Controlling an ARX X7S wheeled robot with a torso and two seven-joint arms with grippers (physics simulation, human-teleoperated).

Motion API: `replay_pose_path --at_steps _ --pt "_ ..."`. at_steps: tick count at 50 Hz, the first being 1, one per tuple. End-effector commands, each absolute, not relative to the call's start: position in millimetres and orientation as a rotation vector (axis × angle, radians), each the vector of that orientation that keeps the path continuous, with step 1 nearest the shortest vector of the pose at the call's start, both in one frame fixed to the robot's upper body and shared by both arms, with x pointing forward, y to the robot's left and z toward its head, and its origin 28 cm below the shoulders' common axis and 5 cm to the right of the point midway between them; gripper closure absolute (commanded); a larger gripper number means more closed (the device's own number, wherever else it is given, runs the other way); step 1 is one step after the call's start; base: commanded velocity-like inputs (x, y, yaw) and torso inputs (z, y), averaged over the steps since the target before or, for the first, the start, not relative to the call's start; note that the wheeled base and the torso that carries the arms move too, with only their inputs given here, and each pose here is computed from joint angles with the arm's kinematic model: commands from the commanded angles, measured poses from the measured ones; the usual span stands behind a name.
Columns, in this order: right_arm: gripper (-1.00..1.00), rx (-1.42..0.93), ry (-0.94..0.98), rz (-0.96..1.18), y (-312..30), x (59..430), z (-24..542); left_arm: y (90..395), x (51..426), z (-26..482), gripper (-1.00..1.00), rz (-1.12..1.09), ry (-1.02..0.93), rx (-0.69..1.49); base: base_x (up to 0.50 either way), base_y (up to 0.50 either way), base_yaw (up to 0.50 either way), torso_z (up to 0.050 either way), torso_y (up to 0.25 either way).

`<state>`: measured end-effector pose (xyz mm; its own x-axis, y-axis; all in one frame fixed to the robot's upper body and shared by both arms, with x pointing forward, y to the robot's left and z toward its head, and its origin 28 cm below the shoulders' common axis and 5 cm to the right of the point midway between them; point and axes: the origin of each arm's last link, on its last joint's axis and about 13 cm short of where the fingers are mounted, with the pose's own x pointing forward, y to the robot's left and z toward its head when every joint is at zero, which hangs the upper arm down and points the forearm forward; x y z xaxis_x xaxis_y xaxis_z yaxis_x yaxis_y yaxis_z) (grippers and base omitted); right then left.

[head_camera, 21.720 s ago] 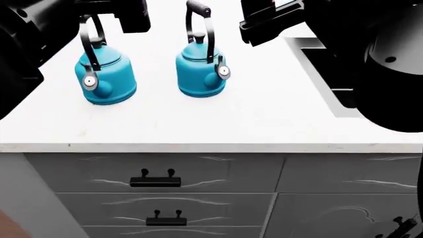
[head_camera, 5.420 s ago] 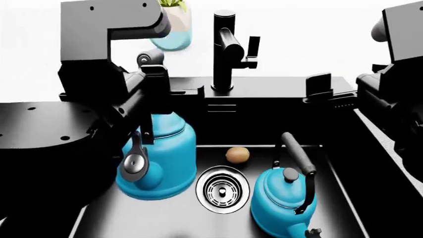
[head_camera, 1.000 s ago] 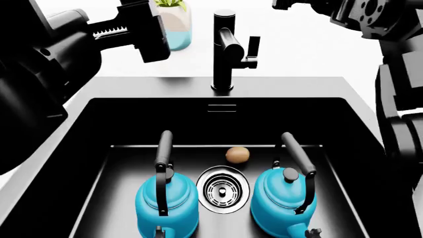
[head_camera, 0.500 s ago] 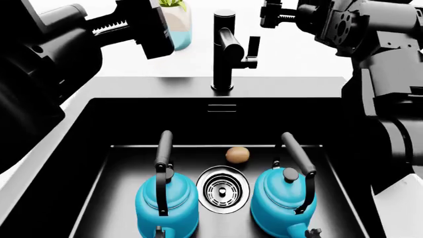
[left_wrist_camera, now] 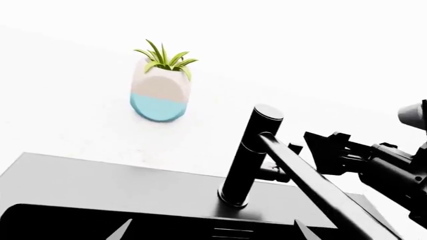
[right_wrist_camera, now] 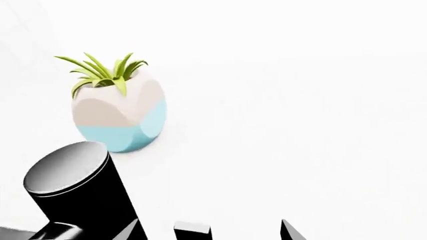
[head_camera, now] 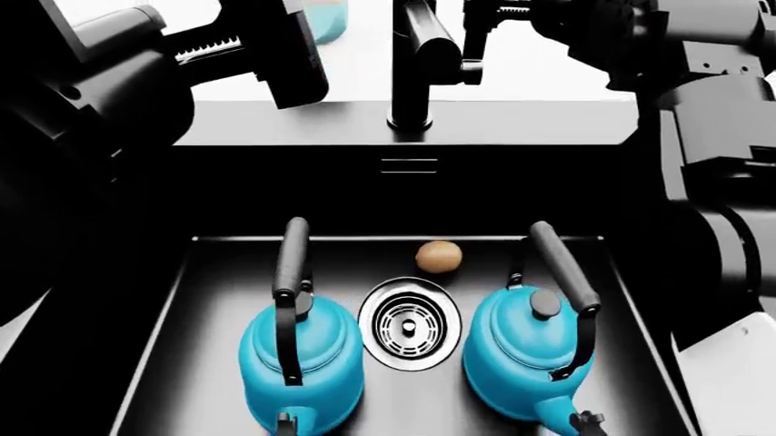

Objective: Pick the kettle non electric and kettle non electric and place them in the sink. Then turn on the water.

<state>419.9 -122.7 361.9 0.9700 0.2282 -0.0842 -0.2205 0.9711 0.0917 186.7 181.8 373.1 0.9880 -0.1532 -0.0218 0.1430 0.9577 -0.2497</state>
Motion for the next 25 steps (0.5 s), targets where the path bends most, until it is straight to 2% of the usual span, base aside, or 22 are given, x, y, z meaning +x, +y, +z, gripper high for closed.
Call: replay_pose_path --at_steps 1,3,13,22,25 --pt "-1.00 0.068 0.053 0.255 -118.9 417.7 375.4 180.5 185.7 372.4 -1.00 -0.164 0.035 -0.248 0.00 0.00 0.00 0.000 0.000" --pt "-1.00 0.065 0.050 0.253 -119.1 417.5 376.4 180.3 184.9 373.1 -1.00 -0.170 0.031 -0.244 0.00 0.00 0.00 0.000 0.000" --pt "-1.00 0.060 0.039 0.243 -123.7 417.0 378.7 178.9 184.4 371.7 -1.00 -0.176 0.031 -0.250 0.00 0.00 0.00 0.000 -0.242" --pt "-1.00 0.050 0.040 0.247 -121.9 418.0 376.2 179.0 184.0 372.9 -1.00 -0.173 0.034 -0.262 0.00 0.00 0.00 0.000 0.000" --pt "-1.00 0.053 0.044 0.247 -122.4 419.0 372.7 177.9 184.8 370.3 -1.00 -0.187 0.026 -0.160 0.00 0.00 0.00 0.000 -0.160"
